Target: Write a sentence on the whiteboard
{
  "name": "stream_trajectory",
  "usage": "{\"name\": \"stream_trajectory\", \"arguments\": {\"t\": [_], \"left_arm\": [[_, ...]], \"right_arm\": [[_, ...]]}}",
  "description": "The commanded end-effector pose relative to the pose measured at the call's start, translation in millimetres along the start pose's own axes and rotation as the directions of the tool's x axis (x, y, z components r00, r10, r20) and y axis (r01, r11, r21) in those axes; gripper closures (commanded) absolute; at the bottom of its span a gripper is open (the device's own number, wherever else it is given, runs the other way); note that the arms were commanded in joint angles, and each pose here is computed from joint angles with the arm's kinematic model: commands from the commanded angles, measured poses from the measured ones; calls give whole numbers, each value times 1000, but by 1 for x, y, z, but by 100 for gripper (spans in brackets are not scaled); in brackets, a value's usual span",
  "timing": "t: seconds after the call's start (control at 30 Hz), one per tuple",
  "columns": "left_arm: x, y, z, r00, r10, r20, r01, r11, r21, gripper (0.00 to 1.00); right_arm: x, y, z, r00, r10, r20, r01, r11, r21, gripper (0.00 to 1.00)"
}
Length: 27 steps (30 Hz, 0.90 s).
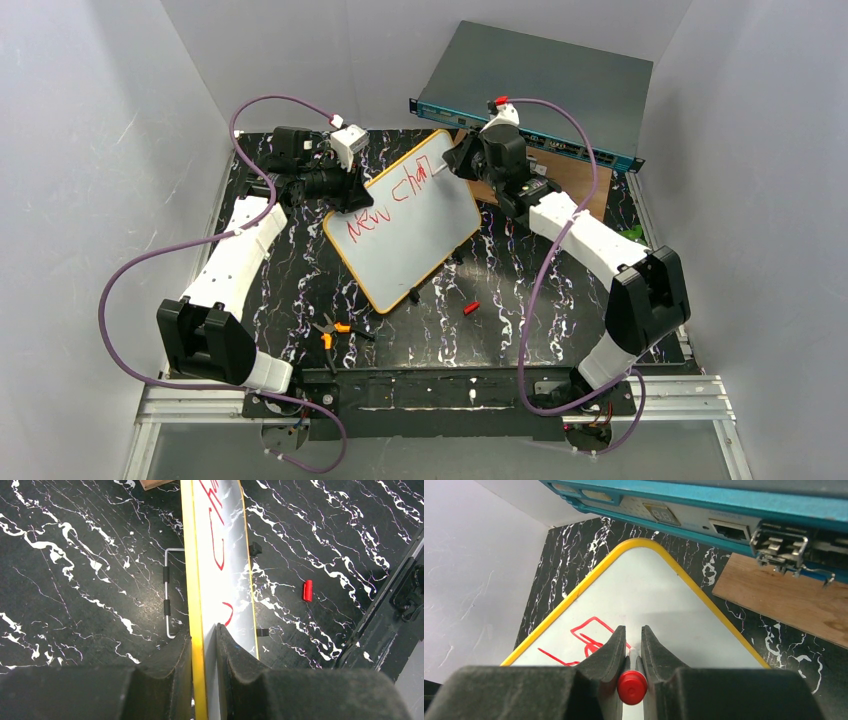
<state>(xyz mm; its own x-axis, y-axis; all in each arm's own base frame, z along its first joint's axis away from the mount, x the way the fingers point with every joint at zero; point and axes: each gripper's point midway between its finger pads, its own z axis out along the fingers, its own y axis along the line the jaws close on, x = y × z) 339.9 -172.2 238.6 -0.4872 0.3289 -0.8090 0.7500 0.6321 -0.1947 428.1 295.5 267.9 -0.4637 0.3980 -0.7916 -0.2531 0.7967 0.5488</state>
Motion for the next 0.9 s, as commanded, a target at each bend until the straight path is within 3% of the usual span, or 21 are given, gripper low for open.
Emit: {"name": "stream_trajectory", "arguments": {"t": [0.0,0.43,0.87], "left_arm": [[-9,-2,-8,994,110,14,-110,994,-17,100],[-11,-2,-8,994,112,17,-111,994,-21,100],[-8,-3,-8,993,113,14,-113,993,-18,100]], "right_arm": [[-11,5,-8,1000,-3,29,4,1000,-17,99],[-35,33,-27,998,15,69,-7,993,-116,99],[-62,24,-28,989,33,147,-20,996,-89,99]]}}
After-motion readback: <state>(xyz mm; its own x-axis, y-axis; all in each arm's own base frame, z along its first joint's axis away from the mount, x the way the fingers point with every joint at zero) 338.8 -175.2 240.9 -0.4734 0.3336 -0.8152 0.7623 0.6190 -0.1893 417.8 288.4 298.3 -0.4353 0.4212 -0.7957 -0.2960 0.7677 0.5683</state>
